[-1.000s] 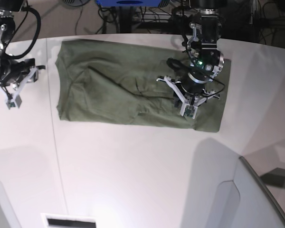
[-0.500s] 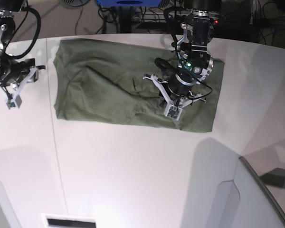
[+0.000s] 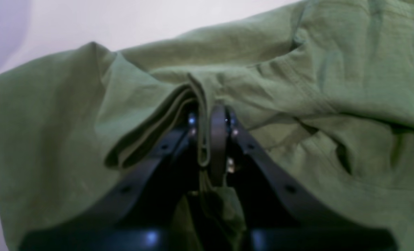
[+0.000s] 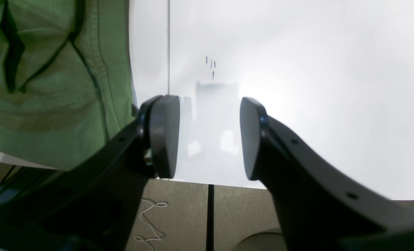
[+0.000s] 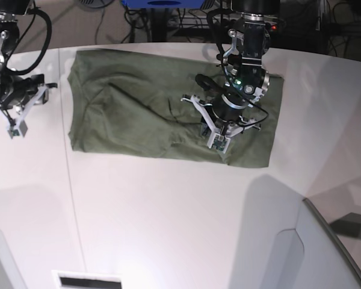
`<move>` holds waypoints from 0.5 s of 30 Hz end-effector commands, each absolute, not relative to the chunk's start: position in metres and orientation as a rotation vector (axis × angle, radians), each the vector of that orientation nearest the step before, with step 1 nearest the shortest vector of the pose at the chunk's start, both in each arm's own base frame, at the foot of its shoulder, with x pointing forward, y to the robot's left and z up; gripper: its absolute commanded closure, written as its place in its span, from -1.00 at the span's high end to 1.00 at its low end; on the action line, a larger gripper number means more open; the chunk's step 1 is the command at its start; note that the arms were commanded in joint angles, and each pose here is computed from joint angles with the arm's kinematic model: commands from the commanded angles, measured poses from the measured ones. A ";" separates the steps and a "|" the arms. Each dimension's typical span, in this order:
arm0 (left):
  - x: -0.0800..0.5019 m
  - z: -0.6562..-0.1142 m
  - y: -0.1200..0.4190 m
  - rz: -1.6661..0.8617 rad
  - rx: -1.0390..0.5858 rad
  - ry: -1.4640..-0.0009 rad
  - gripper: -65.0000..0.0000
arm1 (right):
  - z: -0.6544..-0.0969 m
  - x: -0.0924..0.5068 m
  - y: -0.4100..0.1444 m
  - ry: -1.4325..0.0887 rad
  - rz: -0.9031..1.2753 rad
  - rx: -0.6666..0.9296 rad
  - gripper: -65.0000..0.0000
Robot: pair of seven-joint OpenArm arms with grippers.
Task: Layout the t-shirt on the table in an organized manner, then fold the t-shirt properly
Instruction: 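Drag the left gripper along the shirt strip, smoothing it flat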
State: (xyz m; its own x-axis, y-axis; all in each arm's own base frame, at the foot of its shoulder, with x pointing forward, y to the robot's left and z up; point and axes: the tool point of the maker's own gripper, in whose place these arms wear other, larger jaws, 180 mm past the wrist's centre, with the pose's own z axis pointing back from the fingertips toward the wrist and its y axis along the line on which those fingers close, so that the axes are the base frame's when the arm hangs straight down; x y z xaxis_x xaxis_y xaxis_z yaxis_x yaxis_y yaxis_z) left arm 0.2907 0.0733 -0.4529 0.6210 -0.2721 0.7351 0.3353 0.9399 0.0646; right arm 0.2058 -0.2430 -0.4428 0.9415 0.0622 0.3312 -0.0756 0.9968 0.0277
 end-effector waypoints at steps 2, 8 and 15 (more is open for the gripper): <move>0.297 -0.442 0.058 -0.402 -0.104 -0.874 -0.55 | -0.434 0.215 -0.247 -0.372 0.081 0.028 -0.16; 0.283 -0.444 0.021 -0.567 -0.154 -0.862 0.08 | -0.434 0.215 -0.247 -0.371 0.082 0.029 -0.16; 0.281 -0.423 0.007 -0.665 -0.164 -0.920 0.14 | -0.433 0.215 -0.248 -0.372 0.082 0.026 -0.16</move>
